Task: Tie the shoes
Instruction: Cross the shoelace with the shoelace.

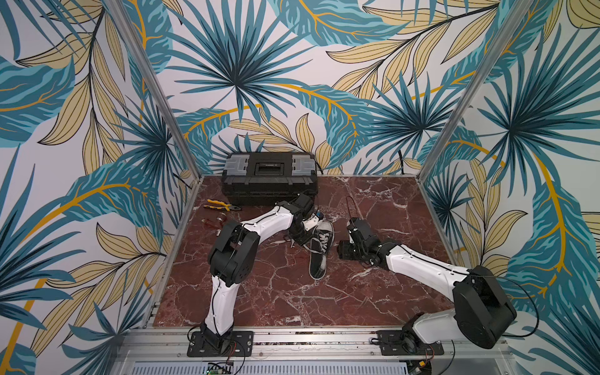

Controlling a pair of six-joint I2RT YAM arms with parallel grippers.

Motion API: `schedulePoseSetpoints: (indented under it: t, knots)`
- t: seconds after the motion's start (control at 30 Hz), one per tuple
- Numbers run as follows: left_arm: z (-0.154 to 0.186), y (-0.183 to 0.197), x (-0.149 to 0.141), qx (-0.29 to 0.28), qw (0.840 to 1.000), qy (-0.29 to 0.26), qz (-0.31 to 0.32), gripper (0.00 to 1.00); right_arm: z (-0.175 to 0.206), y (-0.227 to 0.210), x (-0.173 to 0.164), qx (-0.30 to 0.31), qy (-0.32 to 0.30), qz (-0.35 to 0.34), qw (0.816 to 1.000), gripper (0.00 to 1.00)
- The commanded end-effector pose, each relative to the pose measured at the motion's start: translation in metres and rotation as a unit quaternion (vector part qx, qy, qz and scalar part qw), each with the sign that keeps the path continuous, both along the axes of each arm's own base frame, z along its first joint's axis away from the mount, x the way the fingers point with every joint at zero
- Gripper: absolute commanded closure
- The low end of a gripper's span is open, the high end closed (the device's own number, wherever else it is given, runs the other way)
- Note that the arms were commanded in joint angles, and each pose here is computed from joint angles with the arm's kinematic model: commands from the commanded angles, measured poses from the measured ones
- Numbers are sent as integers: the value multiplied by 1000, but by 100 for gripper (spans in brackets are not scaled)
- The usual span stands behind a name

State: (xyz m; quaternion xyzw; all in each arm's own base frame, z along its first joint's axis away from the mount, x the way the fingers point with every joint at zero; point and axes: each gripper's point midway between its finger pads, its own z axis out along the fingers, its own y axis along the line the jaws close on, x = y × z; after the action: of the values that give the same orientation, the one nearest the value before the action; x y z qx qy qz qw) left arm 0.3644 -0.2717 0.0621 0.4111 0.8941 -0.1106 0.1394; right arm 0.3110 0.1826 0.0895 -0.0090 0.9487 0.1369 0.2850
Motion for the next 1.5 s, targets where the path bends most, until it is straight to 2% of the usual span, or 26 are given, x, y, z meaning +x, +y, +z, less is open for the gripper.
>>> schedulePoseSetpoints:
  t: [0.0, 0.23, 0.33, 0.5, 0.77, 1.07, 1.27, 1.47]
  knots:
    - [34, -6, -15, -64, 997, 19, 26, 100, 28, 20, 4, 35, -60, 70, 995, 44]
    - [77, -15, -48, -131, 989, 69, 19, 100, 58, 58, 0, 103, -124, 179, 970, 49]
    - [95, -18, -59, -155, 985, 80, 5, 100, 66, 74, 3, 142, -148, 202, 958, 58]
    - [105, -18, -70, -174, 980, 100, -15, 100, 73, 94, 4, 181, -177, 228, 940, 71]
    - [106, -14, -67, -184, 977, 111, -12, 100, 60, 100, -4, 190, -185, 245, 933, 78]
    - [110, -16, -67, -192, 974, 117, -19, 100, 45, 103, -5, 164, -200, 251, 933, 85]
    - [115, -19, -68, -203, 972, 116, -25, 100, 40, 103, 10, 141, -222, 225, 938, 85]
    - [116, -20, -66, -204, 972, 118, -23, 100, 37, 106, 18, 125, -245, 221, 936, 79]
